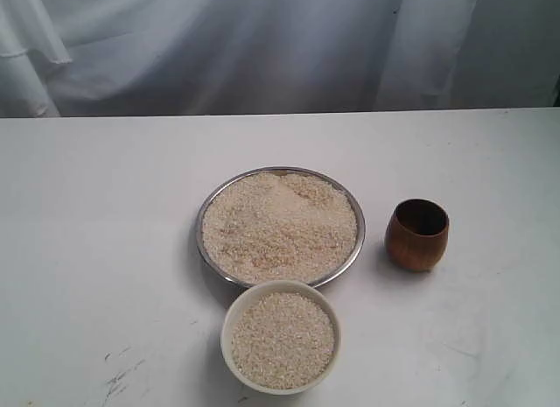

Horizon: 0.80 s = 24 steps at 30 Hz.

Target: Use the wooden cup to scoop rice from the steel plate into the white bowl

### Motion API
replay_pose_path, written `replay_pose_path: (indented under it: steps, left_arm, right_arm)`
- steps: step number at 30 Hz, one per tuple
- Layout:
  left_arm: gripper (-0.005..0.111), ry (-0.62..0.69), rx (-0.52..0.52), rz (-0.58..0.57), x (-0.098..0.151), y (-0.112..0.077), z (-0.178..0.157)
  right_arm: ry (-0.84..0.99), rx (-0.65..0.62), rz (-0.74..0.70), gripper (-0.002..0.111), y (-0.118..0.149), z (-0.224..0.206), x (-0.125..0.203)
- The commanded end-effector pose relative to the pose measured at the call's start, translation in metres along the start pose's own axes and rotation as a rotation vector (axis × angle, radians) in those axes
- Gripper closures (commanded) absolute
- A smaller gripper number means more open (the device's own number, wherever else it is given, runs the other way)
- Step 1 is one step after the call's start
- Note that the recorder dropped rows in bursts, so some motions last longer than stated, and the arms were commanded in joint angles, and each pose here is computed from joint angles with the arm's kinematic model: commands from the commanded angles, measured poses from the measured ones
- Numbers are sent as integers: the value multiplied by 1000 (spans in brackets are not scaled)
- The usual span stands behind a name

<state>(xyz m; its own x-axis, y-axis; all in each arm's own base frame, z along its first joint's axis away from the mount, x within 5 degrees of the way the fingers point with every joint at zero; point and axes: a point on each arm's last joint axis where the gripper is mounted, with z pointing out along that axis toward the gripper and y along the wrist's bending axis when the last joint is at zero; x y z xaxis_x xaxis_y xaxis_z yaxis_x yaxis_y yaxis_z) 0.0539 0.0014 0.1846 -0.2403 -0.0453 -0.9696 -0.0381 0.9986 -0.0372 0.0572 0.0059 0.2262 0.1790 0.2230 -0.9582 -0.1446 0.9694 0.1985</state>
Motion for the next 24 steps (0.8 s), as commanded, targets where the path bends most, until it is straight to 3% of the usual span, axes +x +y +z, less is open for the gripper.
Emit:
replay_pose_path:
  steps: [1, 3, 8, 11, 15, 18, 21, 24]
  left_arm:
    - [107, -13, -2, 0, 0, 0, 0]
    - [107, -13, -2, 0, 0, 0, 0]
    - [107, -13, -2, 0, 0, 0, 0]
    - [107, -13, -2, 0, 0, 0, 0]
    - [107, -13, -2, 0, 0, 0, 0]
    - [107, -13, -2, 0, 0, 0, 0]
    - [107, -13, -2, 0, 0, 0, 0]
    - [107, -13, -2, 0, 0, 0, 0]
  right_arm:
    - [-155, 8, 306, 108, -3, -1, -13]
    - [-134, 12, 316, 108, -3, -1, -11]
    - [-71, -3, 149, 108, 0, 3, -6]
    - [-63, -6, 134, 108, 4, 12, -23]
    - [39, -16, -96, 108, 13, 38, -52]
    - [108, -8, -89, 108, 16, 66, -64]
    - [199, 5, 12, 108, 14, 92, -49]
    - [302, -62, -60, 108, 17, 104, -20]
